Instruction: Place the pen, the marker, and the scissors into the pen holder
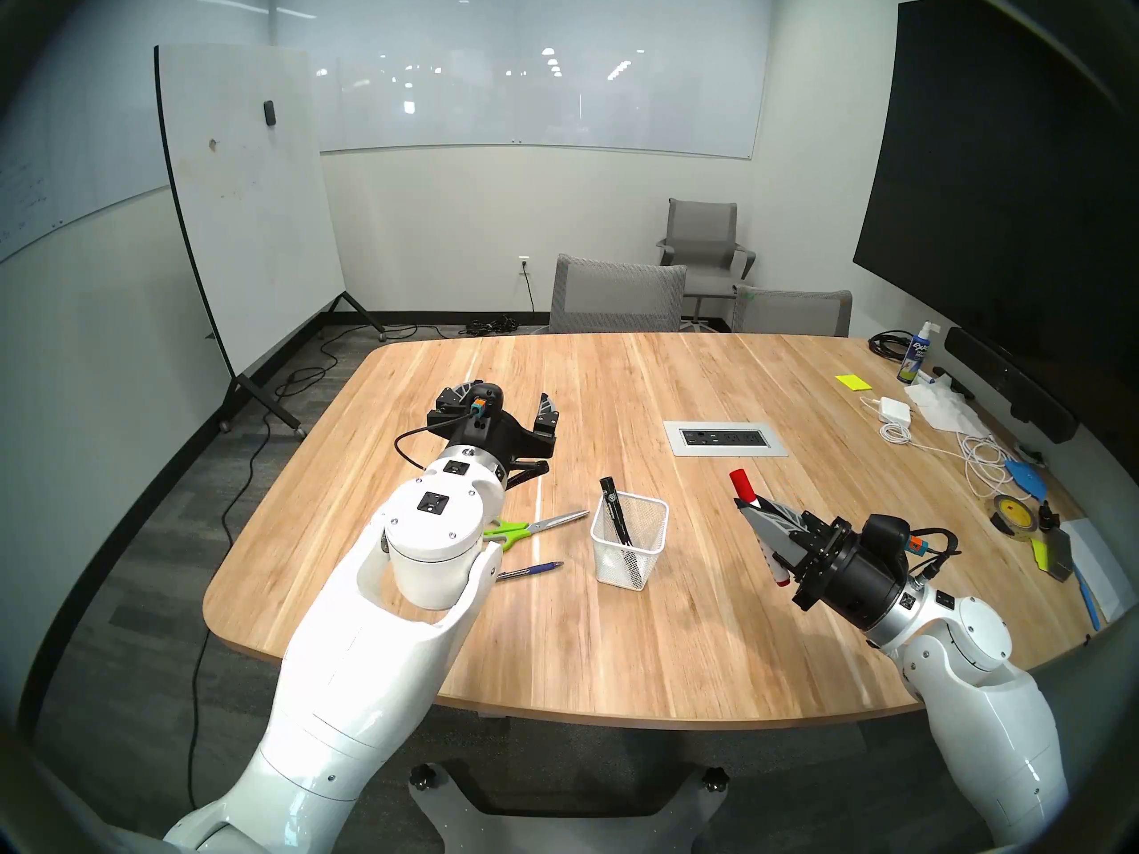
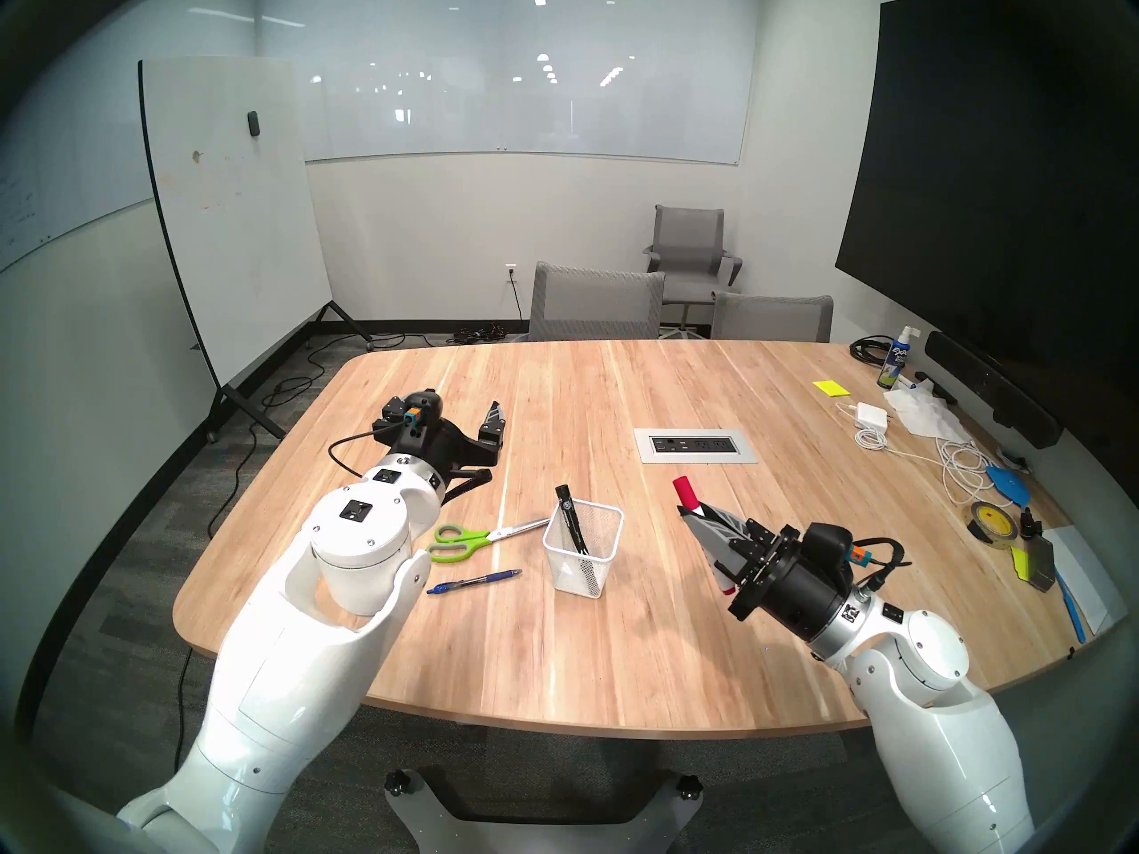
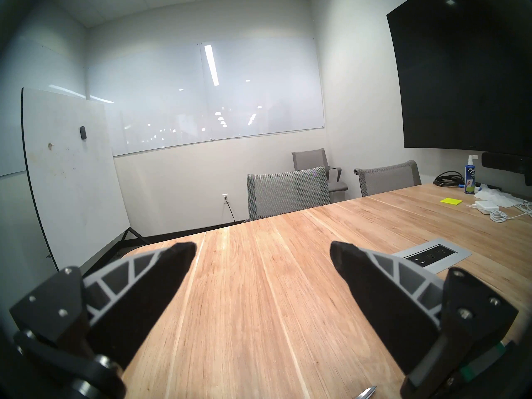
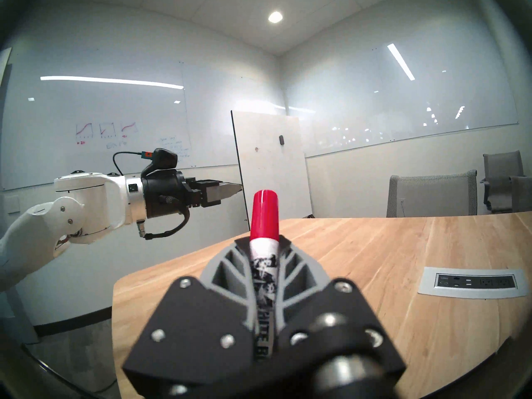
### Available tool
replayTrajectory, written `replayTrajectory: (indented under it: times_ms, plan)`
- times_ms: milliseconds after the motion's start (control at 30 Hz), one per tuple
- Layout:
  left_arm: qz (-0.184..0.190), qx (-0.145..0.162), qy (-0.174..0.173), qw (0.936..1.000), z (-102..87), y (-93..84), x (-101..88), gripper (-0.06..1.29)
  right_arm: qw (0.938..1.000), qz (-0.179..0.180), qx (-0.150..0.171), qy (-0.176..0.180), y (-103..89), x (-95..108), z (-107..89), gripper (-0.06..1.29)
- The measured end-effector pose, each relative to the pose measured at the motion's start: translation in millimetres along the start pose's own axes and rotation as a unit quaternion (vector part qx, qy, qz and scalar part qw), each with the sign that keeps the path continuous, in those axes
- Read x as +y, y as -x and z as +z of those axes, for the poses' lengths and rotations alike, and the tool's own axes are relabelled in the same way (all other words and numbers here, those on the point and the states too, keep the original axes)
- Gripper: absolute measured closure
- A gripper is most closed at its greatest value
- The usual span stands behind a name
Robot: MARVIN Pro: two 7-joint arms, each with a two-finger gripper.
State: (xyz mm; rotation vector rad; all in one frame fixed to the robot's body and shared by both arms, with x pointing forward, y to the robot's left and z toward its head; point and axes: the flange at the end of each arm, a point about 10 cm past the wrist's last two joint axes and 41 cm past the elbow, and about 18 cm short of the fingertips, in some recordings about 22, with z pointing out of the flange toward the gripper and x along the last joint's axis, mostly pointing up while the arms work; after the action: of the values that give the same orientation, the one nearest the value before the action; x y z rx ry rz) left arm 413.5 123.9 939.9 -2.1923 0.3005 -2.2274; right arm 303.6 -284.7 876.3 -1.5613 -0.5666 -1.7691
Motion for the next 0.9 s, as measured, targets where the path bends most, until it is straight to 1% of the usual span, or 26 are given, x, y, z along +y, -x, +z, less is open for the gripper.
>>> replayTrajectory:
  times_ms: [100,133,233,533,767,900]
  plan:
    - [0.000,0.000,0.000,1.0000,0.0,0.0,0.0,-0.04,1.0000,0.004,0.003,-0.004,1.6,-2.4,3.8,1.16]
    - [0.000,0.000,0.000,1.0000,0.0,0.0,0.0,-0.04,0.9999,0.006,0.006,-0.007,2.7,-4.5,8.1,1.16]
    - [0.000,0.000,0.000,1.0000,0.0,-0.1,0.0,-0.04,0.9999,0.008,0.008,-0.009,3.6,-5.9,12.0,1.16]
    - [0.000,0.000,0.000,1.0000,0.0,-0.1,0.0,-0.04,0.9996,0.016,0.018,-0.015,7.1,-12.4,32.2,1.16]
    - [0.000,0.000,0.000,1.0000,0.0,-0.1,0.0,-0.04,0.9994,0.018,0.023,-0.019,7.6,-15.4,40.3,1.16]
    - [0.000,0.000,0.000,1.0000,0.0,0.0,0.0,-0.04,0.9992,0.014,0.030,-0.021,2.2,-15.7,41.3,1.16]
